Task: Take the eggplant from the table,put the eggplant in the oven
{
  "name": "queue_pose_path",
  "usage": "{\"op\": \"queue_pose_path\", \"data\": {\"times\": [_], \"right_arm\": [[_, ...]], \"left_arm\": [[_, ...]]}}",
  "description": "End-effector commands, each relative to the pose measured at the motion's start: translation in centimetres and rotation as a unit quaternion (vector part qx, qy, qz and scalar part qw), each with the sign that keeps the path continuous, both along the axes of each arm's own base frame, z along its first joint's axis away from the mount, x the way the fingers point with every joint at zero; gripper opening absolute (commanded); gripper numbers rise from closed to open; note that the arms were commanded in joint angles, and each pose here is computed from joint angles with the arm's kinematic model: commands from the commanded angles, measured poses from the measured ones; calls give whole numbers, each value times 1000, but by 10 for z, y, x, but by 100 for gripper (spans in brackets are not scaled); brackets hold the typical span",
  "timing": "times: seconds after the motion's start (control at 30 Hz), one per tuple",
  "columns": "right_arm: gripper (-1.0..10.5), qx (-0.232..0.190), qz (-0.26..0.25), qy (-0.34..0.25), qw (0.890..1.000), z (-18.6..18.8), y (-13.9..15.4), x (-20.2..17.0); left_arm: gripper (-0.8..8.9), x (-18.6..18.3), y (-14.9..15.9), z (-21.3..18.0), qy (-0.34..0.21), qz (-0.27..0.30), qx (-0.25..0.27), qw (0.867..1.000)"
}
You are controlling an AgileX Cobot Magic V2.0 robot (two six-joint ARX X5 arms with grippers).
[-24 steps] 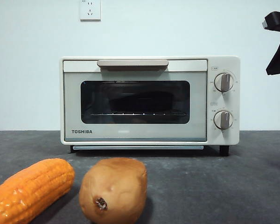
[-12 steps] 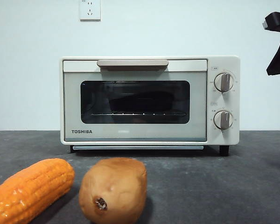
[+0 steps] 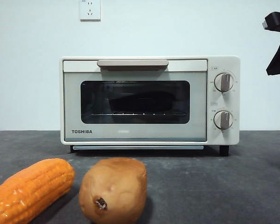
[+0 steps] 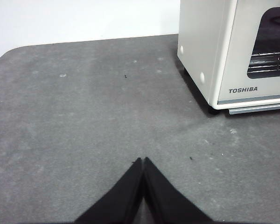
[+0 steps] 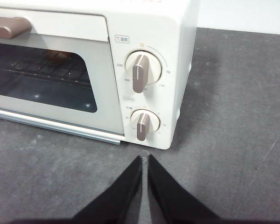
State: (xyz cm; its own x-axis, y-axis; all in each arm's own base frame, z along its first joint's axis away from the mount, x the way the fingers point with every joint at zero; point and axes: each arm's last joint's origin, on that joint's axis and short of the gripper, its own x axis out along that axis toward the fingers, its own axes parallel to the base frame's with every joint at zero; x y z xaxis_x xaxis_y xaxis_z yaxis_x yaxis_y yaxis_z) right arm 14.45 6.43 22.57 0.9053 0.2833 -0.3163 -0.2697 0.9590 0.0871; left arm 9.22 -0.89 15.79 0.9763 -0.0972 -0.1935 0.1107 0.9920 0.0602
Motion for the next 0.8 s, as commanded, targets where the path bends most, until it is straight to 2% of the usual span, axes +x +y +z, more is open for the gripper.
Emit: {"op": "queue_pose_path", "data": {"times": [0.03,0.1,0.27,0.37,0.53,0.67,0.8], "right_arm": [[3,8,-1,-4,1000,2,1,1],[3,8,1,-5,1000,3,0,-2],[3,35,-24,-82,996,24,-17,-23],[3,22,-61,-156,986,38,-34,-36],[3,26,-165,-221,961,48,-60,-55],[3,21,-220,-226,949,43,-70,-62],[3,41,-230,-209,950,23,-72,-60]], "left_arm": [[4,0,0,-7,16,-2,7,1000],[4,0,0,-7,16,-2,7,1000],[4,0,0,-8,17,-2,7,1000],[4,0,0,-8,17,-2,7,1000],[4,0,0,-7,16,-2,7,1000],[4,0,0,-7,16,-2,7,1000],[4,0,0,-7,16,-2,7,1000]]}}
